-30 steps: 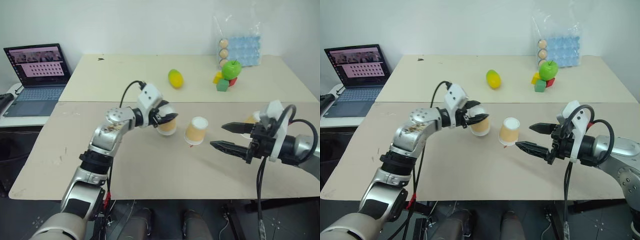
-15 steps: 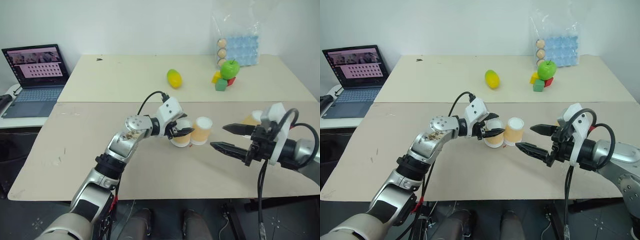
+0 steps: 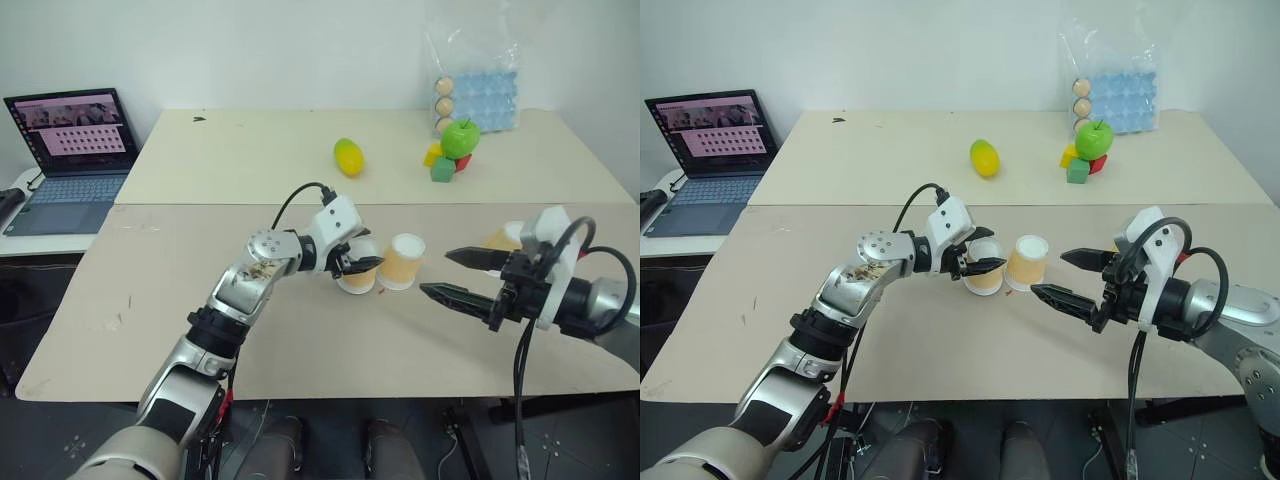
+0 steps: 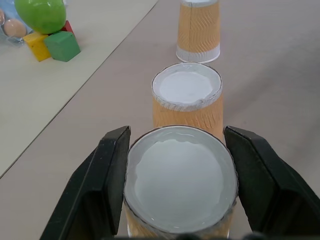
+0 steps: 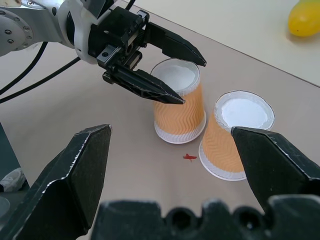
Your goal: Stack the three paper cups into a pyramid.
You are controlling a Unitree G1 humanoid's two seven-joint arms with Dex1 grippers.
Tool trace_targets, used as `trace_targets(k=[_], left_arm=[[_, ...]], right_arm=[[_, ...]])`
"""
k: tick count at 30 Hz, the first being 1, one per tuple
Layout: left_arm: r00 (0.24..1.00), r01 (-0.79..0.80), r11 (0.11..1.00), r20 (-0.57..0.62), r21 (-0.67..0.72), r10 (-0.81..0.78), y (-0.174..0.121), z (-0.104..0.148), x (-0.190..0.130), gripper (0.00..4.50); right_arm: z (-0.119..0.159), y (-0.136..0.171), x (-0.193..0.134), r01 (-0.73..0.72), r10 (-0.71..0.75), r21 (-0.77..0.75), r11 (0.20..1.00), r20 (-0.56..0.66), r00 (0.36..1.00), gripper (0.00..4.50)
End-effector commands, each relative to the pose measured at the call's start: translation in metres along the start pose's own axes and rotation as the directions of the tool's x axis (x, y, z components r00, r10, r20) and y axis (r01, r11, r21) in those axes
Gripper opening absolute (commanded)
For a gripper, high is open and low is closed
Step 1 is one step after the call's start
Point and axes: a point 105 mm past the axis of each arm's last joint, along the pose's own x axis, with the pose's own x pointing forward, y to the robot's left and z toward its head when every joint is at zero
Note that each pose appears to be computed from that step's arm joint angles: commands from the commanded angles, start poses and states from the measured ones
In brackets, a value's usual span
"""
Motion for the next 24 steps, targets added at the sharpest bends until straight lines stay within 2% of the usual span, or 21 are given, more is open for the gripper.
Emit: trace_targets(k=[1,24], left_arm=[[0.999,0.006,0.999,0.051,0.051,-0.009,0.0007,0.0176,0.0043,2.54],[0.999,0.019,0.997,0.029,0.08,-0.022,0.0049,0.0082,0.0122,2.54]], right_arm=[[0.01,0.0013,-0.0012,0.003,-0.001,-0.042,0.999,0.036,0.999,4.5],[0.0111,0.0003,-0.0041,0.021,-0.02,-0.046,0.999,0.038,0.999,4.5]])
